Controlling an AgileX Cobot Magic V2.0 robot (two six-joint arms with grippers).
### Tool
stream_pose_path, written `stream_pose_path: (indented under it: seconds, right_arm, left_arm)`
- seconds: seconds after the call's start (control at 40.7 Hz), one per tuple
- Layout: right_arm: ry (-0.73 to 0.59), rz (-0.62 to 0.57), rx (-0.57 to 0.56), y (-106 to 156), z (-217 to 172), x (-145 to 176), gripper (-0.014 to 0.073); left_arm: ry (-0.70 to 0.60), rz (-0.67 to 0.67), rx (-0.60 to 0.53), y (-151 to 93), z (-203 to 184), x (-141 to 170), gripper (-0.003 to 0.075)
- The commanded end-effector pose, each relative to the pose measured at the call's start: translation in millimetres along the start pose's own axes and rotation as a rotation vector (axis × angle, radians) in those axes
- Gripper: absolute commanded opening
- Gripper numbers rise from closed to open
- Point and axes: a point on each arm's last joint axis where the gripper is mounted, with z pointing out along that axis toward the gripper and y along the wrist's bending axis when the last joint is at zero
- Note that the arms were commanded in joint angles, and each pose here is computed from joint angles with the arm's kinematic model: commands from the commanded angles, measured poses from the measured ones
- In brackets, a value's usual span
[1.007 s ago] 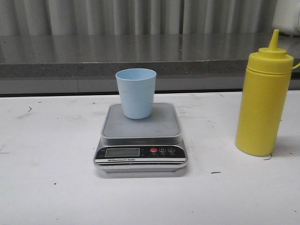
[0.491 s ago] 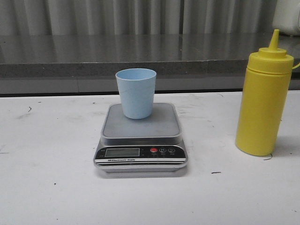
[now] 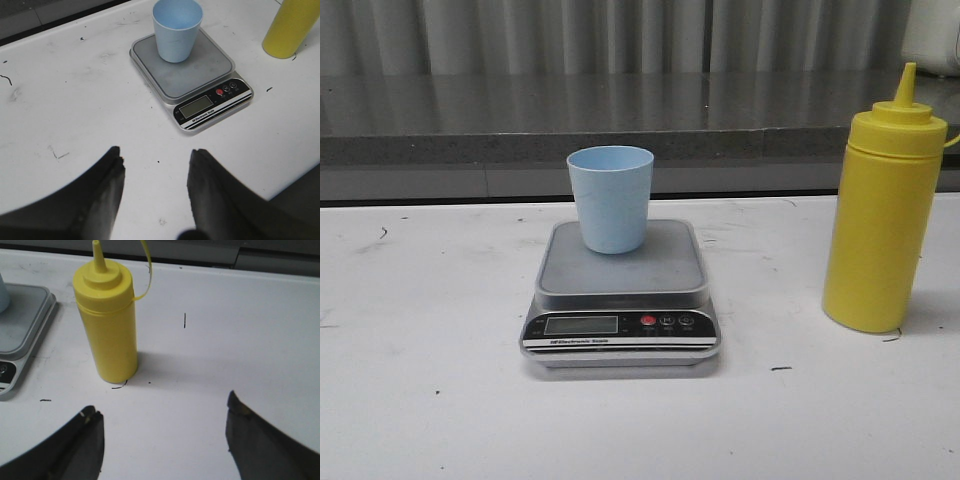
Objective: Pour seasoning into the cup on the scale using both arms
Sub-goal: 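Lift the left gripper away from the cup on the scale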
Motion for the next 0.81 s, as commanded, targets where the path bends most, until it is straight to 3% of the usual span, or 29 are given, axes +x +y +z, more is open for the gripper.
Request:
stream_pose_path:
  seconds: [0.0, 0.123, 0.418, 0.663, 0.786]
  right_arm:
    - [-0.135, -0.041, 0.007, -0.4, -2.6, -18.8, 0.0584]
    - [-0.166, -0.066, 0.008, -0.2, -0.4, -22.7, 0.0647]
    - [-0.055, 0.032, -0.066, 6.8, 25.8, -22.1, 0.0646]
    - [0.075, -0.014, -0.171, 24.2, 53.2, -7.2, 0.0646]
    - [0.089, 0.022, -0.174, 26.7, 69.0, 5.3, 0.0645]
  left_arm:
    - [-0.104, -0.017, 0.013, -1.3, -6.1, -13.2, 0.0293]
    - [-0.104, -0.017, 0.013, -1.3, -6.1, -13.2, 0.0293]
    - [-0.104, -0.017, 0.013, -1.3, -6.1, -13.2, 0.0293]
    - [-0.104, -0.017, 0.013, -1.3, -6.1, -13.2, 0.0293]
    - [-0.104, -0.017, 0.013, -1.3, -6.1, -13.2, 0.0293]
